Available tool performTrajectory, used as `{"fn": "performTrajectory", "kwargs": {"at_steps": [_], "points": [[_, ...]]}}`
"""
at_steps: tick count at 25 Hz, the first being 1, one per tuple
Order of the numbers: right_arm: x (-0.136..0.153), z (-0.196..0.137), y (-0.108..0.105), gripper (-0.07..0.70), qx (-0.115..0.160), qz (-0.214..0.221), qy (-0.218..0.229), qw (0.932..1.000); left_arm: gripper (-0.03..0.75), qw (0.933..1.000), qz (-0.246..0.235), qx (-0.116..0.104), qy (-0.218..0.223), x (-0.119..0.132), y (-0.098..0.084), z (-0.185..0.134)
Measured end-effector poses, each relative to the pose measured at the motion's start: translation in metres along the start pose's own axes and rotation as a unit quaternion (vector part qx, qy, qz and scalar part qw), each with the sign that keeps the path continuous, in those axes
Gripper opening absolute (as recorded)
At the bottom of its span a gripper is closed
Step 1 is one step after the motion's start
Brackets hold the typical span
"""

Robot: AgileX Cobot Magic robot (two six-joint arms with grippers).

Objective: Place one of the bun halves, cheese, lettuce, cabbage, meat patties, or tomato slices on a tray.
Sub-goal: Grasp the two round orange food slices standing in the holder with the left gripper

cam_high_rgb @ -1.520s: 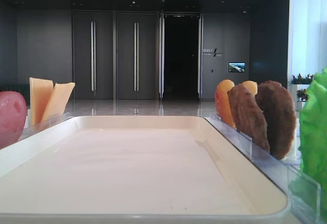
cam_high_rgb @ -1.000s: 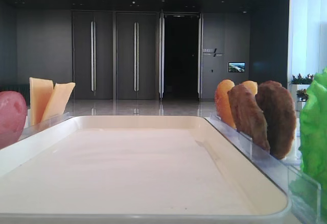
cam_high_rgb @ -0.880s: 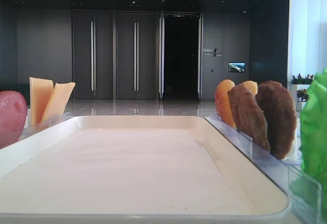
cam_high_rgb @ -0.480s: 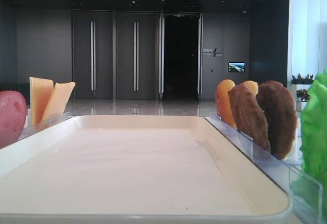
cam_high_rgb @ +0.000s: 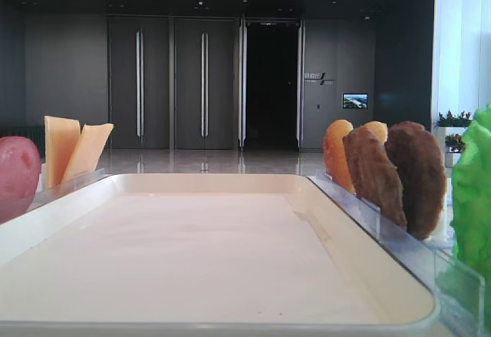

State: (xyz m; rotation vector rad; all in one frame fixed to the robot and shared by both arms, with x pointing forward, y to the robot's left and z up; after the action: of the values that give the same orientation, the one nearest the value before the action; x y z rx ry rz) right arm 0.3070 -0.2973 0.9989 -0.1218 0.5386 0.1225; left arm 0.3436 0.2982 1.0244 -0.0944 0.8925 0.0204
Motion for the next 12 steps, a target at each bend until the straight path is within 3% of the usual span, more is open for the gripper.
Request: {"fn": "performTrajectory", "kwargs": {"at_steps": [7,12], "points": [[0.0,0.0,0.0,0.303,0.0,0.0,0.0,1.0,0.453,0.9978,0.011,-0.01,0.064,0.018,-0.004,0.024],[0.0,0.0,0.0,0.303,0.0,0.0,0.0,1.0,0.451,0.9895,0.014,-0.015,0.143,0.048,-0.009,0.028]]}}
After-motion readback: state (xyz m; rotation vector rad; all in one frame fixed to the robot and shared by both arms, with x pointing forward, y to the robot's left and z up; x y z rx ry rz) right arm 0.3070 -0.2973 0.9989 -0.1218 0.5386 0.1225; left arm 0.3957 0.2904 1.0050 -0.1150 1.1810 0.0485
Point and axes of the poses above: a point on each arm's last joint axis where the gripper is mounted, x pointing out along that axis toward the gripper, y along the wrist's bending axis when the last joint is at zero, z = x × y, the point moved 9 cm from there along x, pointing out along that axis toward the gripper, and after that the axes turned 3 degrees about -x, right-handed, at the moved point
